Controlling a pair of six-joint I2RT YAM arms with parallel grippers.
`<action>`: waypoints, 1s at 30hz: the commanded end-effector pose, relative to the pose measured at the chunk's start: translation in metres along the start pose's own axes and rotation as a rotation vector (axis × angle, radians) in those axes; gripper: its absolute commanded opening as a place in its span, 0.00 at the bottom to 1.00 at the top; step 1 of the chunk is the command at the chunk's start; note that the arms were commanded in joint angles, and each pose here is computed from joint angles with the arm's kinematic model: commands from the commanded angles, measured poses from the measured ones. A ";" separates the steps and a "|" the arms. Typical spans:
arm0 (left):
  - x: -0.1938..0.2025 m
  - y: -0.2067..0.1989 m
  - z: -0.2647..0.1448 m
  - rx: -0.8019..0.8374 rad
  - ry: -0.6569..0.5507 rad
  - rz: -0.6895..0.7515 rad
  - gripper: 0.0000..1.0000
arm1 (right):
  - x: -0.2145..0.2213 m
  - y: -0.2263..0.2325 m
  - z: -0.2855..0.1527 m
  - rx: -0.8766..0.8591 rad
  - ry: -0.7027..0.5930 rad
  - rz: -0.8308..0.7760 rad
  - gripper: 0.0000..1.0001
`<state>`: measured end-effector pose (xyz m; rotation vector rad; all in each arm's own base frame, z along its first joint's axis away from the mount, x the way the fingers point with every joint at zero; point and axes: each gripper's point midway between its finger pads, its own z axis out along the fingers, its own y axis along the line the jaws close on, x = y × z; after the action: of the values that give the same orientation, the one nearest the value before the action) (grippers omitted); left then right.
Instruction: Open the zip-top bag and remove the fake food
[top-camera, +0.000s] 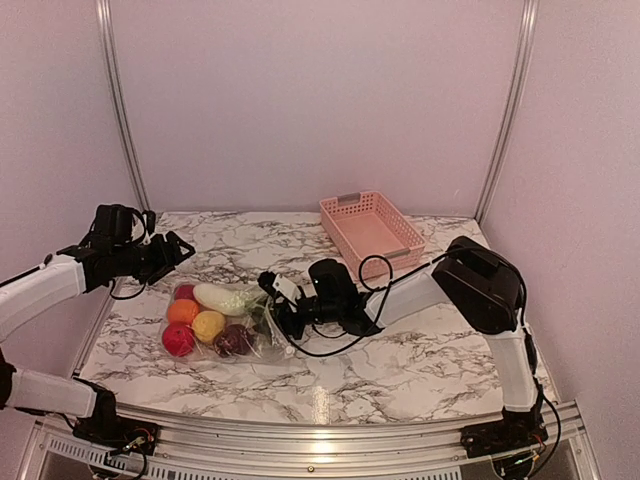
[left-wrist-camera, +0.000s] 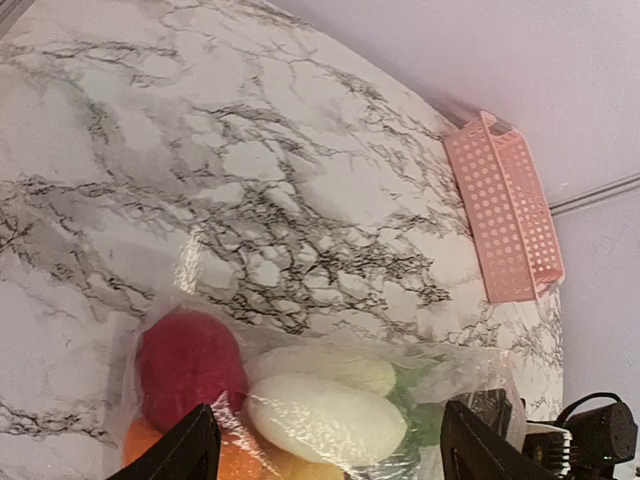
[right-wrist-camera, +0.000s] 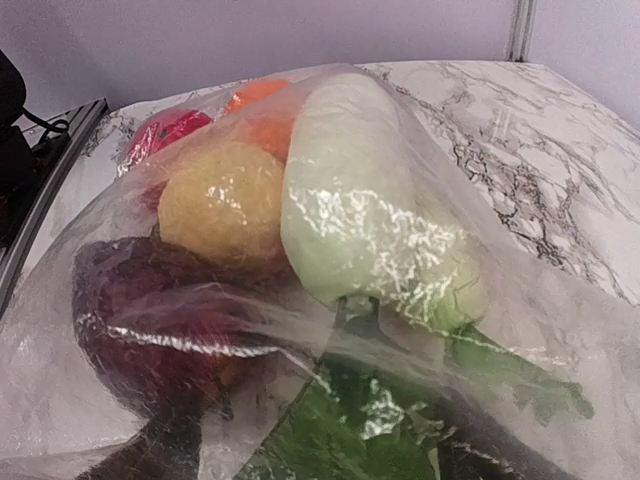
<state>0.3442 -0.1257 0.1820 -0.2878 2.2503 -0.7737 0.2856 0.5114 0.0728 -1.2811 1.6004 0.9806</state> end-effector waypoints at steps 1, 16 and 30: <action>0.047 0.081 0.003 -0.254 0.145 -0.142 0.76 | -0.007 0.009 0.011 -0.051 -0.004 -0.048 0.74; 0.079 0.102 0.035 -0.251 0.298 -0.166 0.68 | 0.025 -0.013 0.039 -0.001 0.124 -0.025 0.59; 0.082 0.109 0.042 -0.268 0.313 -0.163 0.15 | 0.013 -0.026 0.024 0.084 0.145 -0.024 0.09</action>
<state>0.3208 -0.1004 0.0589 -0.4890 2.6202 -0.7077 0.3080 0.5269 0.0254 -1.3656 1.7194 0.8553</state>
